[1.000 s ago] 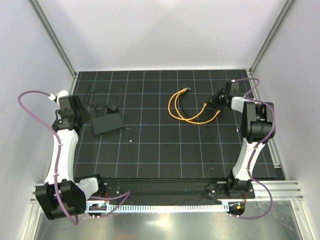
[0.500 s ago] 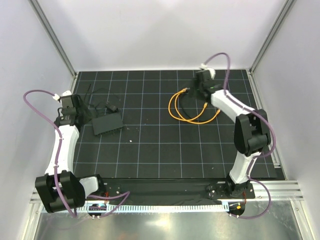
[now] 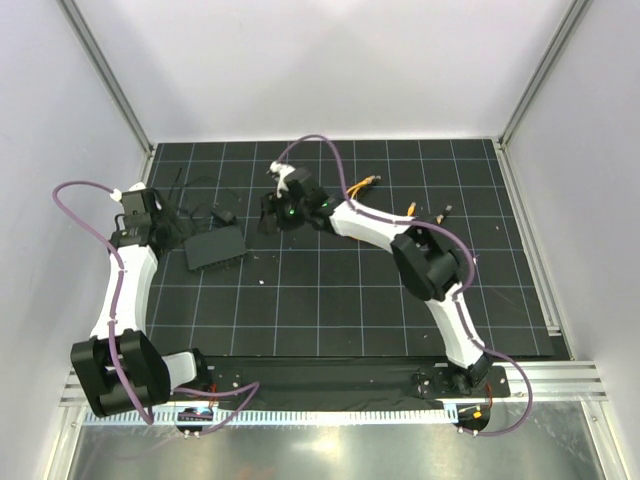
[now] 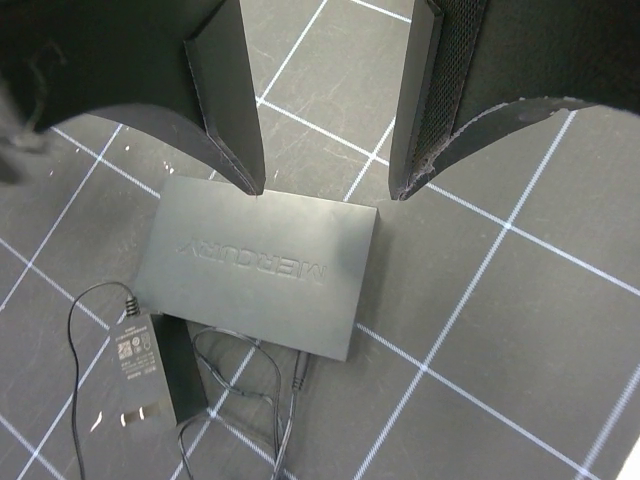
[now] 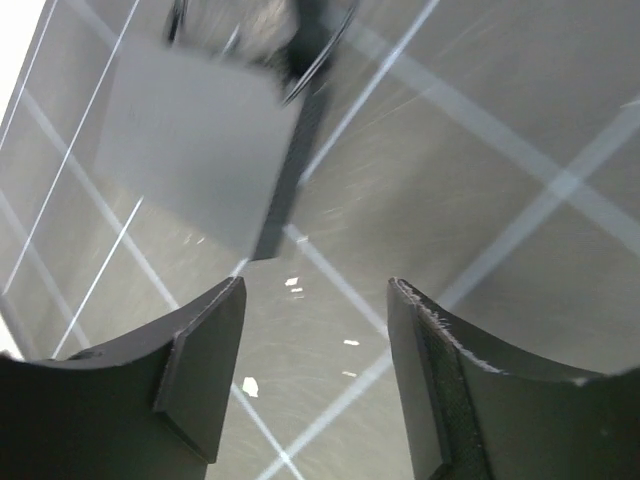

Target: Pull the plug from the switch port

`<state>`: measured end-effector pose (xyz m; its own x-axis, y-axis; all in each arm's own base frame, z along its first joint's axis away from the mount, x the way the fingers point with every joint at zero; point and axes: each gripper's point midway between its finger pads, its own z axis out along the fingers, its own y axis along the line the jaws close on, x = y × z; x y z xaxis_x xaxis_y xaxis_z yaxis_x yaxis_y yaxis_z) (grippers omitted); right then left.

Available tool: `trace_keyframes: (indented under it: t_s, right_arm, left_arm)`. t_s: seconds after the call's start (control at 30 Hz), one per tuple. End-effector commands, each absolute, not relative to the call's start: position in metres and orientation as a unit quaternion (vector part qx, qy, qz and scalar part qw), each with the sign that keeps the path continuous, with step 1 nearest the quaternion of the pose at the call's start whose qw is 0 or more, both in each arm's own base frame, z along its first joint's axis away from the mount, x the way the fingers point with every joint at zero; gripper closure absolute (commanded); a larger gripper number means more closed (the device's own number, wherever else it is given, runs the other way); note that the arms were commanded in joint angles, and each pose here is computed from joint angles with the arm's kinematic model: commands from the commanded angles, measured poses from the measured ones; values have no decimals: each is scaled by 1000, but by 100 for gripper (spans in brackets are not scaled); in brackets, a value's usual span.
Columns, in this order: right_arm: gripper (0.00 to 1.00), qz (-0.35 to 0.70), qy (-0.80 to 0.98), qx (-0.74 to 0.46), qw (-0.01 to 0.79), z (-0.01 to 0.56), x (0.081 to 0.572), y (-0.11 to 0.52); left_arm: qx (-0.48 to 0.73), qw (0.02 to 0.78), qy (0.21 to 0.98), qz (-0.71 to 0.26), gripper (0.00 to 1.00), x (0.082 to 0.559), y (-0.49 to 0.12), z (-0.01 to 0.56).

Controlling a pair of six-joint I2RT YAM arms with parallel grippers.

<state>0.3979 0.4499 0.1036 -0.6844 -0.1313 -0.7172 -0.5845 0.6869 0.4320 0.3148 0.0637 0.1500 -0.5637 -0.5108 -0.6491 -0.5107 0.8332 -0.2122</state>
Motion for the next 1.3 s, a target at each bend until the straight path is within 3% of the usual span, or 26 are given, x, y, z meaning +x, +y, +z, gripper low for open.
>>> trace_keyframes:
  t_s: [0.0, 0.33, 0.7, 1.07, 1.27]
  right_arm:
    - [36, 409, 825, -213, 326, 123, 388, 486]
    - [44, 439, 825, -212, 286, 85, 375, 539]
    - [53, 434, 831, -210, 277, 68, 377, 550]
    - [67, 399, 848, -258, 234, 32, 319, 546]
    - [69, 367, 857, -288, 218, 20, 277, 528]
  left_arm:
    - [-279, 389, 878, -21, 44, 328, 61, 164]
    - [-280, 393, 876, -18, 43, 327, 63, 166]
    - [-278, 389, 878, -15, 44, 328, 64, 163]
    - [-291, 378, 879, -3, 44, 328, 73, 156]
    - [-290, 365, 885, -8, 44, 329, 73, 148]
